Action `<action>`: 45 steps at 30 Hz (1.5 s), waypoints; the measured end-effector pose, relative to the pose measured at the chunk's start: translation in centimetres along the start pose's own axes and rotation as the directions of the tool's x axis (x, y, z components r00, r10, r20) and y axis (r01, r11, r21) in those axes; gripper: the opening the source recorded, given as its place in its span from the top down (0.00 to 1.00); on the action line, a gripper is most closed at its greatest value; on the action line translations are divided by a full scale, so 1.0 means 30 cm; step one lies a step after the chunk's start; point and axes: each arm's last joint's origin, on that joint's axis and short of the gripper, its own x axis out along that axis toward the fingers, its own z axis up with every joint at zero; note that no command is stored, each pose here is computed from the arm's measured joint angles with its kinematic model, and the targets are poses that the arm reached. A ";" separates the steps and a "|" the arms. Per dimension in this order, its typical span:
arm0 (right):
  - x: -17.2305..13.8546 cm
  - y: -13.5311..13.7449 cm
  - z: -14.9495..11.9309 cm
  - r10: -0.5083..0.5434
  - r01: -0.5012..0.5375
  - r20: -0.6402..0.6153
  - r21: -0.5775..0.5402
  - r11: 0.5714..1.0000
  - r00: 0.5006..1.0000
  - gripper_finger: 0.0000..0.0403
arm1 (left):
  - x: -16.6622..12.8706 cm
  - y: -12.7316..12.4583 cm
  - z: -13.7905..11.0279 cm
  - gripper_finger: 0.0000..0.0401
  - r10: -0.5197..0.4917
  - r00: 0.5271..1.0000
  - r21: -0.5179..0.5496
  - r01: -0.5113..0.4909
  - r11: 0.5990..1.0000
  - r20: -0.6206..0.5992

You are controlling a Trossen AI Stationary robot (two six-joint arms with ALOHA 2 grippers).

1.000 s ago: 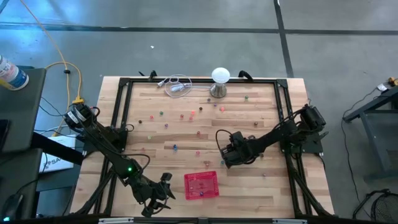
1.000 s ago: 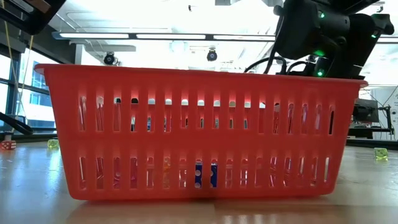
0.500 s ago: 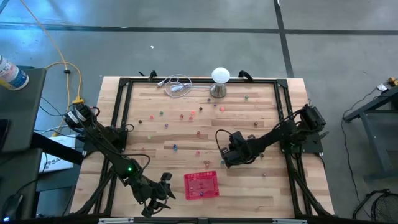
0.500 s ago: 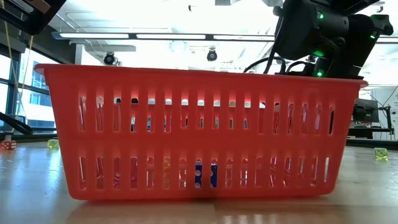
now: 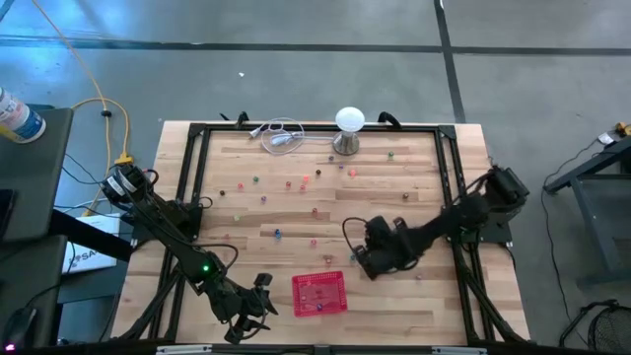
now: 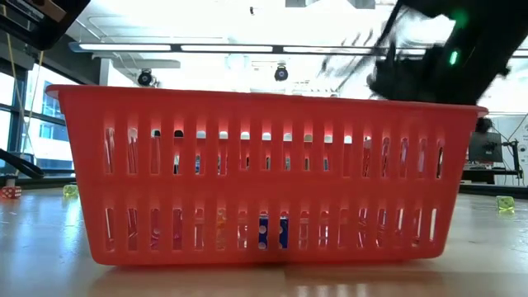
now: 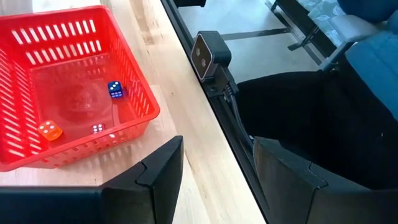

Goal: Pick & Place Dice
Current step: Put the orange dice into the red bin

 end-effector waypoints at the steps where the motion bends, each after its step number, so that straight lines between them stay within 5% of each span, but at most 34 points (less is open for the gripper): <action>1: -0.036 0.019 0.000 0.050 -0.049 0.041 -0.017 0.999 0.998 0.92 | 0.000 0.000 0.000 0.53 0.000 1.000 0.000 0.000 1.000 0.000; 4: -0.140 0.094 -0.012 0.262 -0.250 0.121 -0.105 0.963 0.958 0.92 | 0.000 0.000 0.000 0.53 0.000 1.000 0.000 0.000 1.000 0.000; 9: -0.289 0.210 -0.050 0.603 -0.536 0.187 -0.309 0.785 0.776 0.92 | 0.000 0.000 0.000 0.53 -0.001 1.000 0.000 0.001 1.000 0.001; 12: -0.322 0.245 -0.051 0.702 -0.625 0.187 -0.339 0.703 0.687 0.92 | 0.000 0.000 0.002 0.53 0.011 1.000 -0.001 -0.011 1.000 0.011; 15: -0.315 0.261 -0.058 0.740 -0.657 0.150 -0.371 0.656 0.655 0.92 | -0.001 0.000 0.001 0.53 0.033 0.999 0.000 -0.033 0.999 0.020; 21: -0.223 0.303 -0.095 0.755 -0.671 0.077 -0.408 0.619 0.651 0.83 | -0.001 0.001 0.000 0.53 0.036 0.999 0.001 -0.036 0.999 0.016; 35: -0.158 0.339 -0.084 0.806 -0.742 0.040 -0.366 0.562 0.591 0.40 | 0.000 0.010 0.011 0.53 0.094 0.994 0.081 -0.099 0.992 0.061; 40: -0.152 0.338 -0.078 0.798 -0.727 0.055 -0.379 0.573 0.600 0.36 | 0.001 0.045 0.068 0.53 0.213 0.951 0.105 -0.241 0.965 0.226; 45: -0.122 0.340 -0.074 0.770 -0.680 0.087 -0.412 0.606 0.632 0.37 | 0.007 0.101 0.101 0.53 0.260 0.929 0.082 -0.291 0.953 0.263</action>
